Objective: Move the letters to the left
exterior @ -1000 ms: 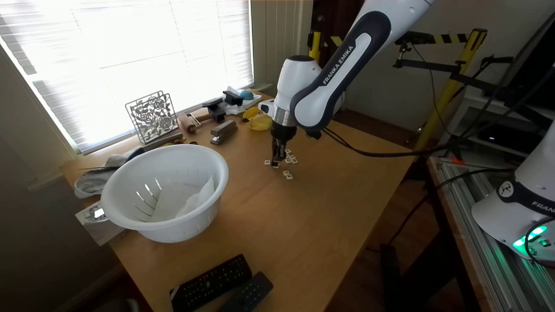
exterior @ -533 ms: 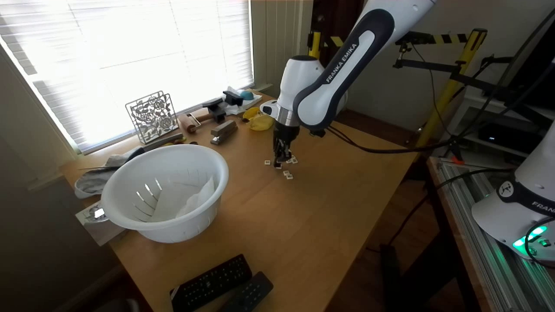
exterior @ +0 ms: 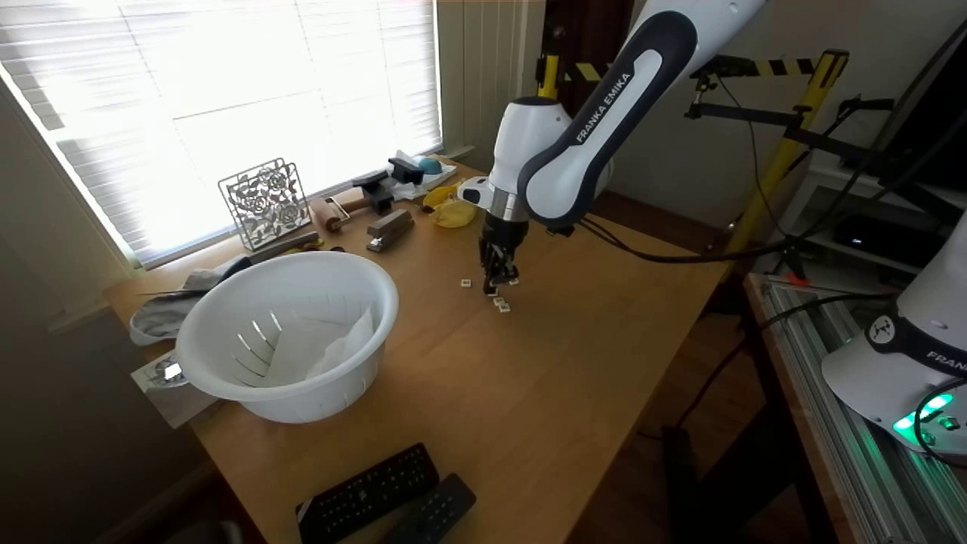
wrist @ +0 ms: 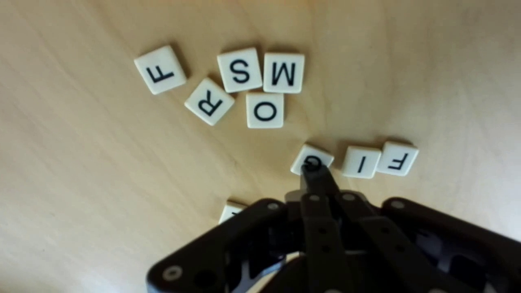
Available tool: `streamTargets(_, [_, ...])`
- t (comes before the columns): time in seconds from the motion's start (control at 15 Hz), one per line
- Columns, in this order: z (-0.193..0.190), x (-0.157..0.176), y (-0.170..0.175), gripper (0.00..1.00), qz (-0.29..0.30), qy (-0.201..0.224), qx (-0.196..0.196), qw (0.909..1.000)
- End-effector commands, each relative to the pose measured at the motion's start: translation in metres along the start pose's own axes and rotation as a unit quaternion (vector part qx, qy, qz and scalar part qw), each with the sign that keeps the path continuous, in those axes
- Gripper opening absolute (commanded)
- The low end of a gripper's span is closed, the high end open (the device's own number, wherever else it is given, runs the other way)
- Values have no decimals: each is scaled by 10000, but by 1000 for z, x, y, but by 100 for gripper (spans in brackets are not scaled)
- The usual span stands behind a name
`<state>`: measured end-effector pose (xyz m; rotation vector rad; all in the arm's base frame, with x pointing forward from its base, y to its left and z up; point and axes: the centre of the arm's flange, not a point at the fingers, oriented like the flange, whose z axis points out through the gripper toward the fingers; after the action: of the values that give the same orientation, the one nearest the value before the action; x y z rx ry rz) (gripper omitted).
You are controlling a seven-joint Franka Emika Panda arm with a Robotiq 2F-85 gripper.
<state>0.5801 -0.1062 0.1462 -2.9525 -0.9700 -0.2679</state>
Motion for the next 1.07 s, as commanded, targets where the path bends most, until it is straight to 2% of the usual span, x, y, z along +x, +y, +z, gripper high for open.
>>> streamTargets(0.0, [4,-14,-12,0,-234,-122,159,9995])
streamTargets(1.0, [4,-14,-17,0,-403,-118,157,9990])
